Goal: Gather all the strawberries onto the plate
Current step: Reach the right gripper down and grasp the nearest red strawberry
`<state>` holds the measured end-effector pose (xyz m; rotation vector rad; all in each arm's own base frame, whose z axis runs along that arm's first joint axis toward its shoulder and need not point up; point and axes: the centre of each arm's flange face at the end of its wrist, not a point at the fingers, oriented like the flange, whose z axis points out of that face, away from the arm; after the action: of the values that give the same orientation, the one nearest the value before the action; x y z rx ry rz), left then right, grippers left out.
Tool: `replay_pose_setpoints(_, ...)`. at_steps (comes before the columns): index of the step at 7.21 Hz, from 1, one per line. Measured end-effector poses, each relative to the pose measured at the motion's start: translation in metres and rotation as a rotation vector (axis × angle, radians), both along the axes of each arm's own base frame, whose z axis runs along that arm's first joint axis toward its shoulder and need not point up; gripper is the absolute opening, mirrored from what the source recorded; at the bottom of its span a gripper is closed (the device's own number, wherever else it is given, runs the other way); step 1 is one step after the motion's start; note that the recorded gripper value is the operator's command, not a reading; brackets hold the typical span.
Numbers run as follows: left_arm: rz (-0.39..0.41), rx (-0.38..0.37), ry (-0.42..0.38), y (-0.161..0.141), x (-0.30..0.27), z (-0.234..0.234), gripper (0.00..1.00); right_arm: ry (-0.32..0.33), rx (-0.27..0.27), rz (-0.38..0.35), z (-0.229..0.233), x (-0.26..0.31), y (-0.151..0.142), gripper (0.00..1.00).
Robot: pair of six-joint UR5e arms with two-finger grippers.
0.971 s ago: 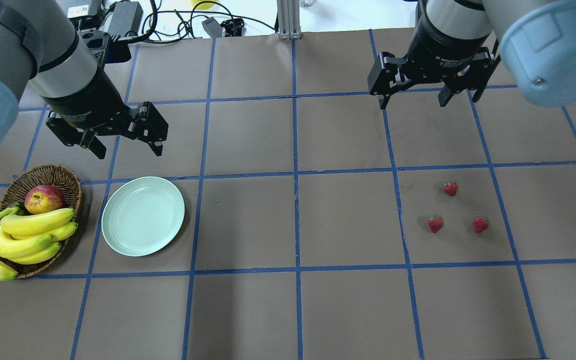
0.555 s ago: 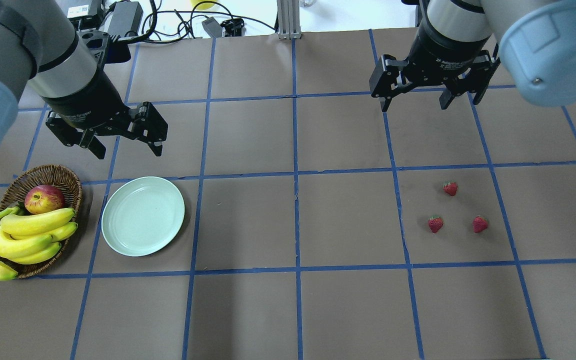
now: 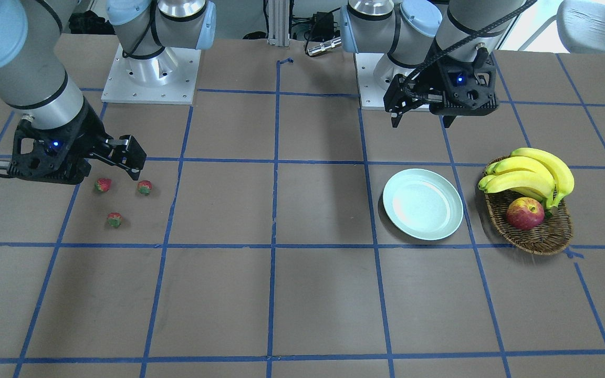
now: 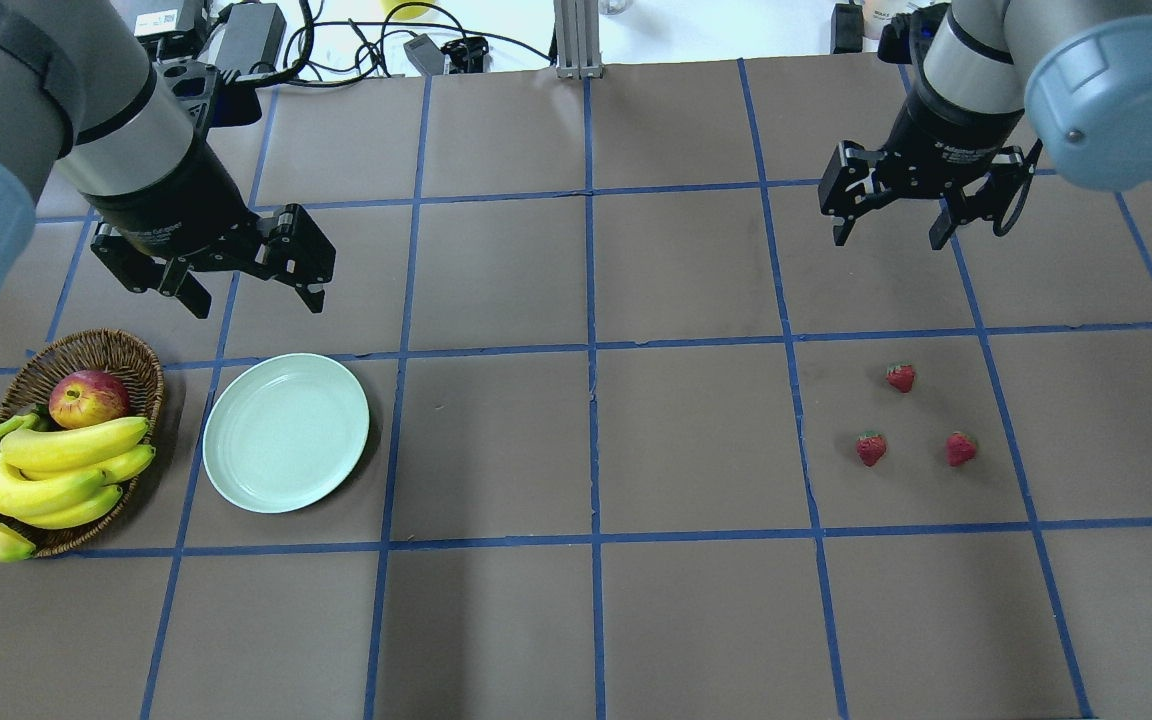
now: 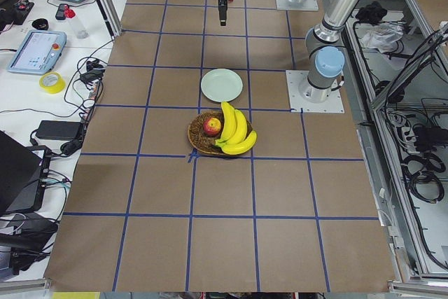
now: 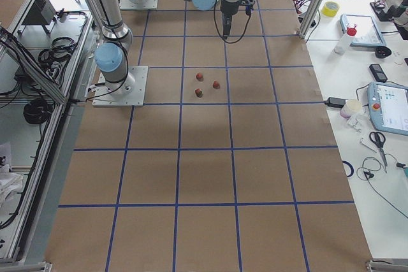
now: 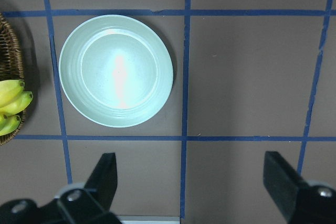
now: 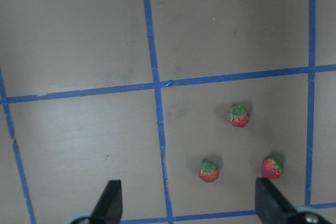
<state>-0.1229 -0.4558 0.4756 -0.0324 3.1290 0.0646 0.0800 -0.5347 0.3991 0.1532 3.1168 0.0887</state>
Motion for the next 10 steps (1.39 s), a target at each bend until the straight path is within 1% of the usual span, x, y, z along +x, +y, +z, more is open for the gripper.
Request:
replay_pose_setpoints(1,0.000,0.001,0.000,0.000,0.000,0.000,1.00,-0.004,0.004,-0.017,-0.044,-0.026,0.000,0.85)
replay_pose_setpoints(2,0.000,0.001,0.001,0.000,0.000,0.000,1.00,-0.016,-0.005,-0.024,-0.084,-0.048,0.002,0.85)
replay_pose_setpoints(4,-0.002,0.003,0.004,0.001,0.000,-0.002,1.00,-0.053,-0.028,-0.014,-0.148,-0.063,0.011,0.78)
replay_pose_setpoints(5,-0.001,0.005,0.003,0.001,0.000,-0.003,1.00,-0.056,-0.024,0.007,-0.169,-0.065,0.015,0.78)
replay_pose_setpoints(6,-0.002,0.005,0.003,0.001,0.000,-0.003,1.00,-0.046,-0.018,0.033,-0.184,-0.066,0.017,0.78)
replay_pose_setpoints(9,-0.003,0.005,0.002,0.001,0.000,-0.004,1.00,-0.006,-0.002,0.077,-0.214,-0.071,0.021,0.78)
replay_pose_setpoints(10,-0.003,0.006,0.002,0.001,0.000,-0.004,1.00,0.011,-0.001,0.083,-0.219,-0.072,0.024,0.60)
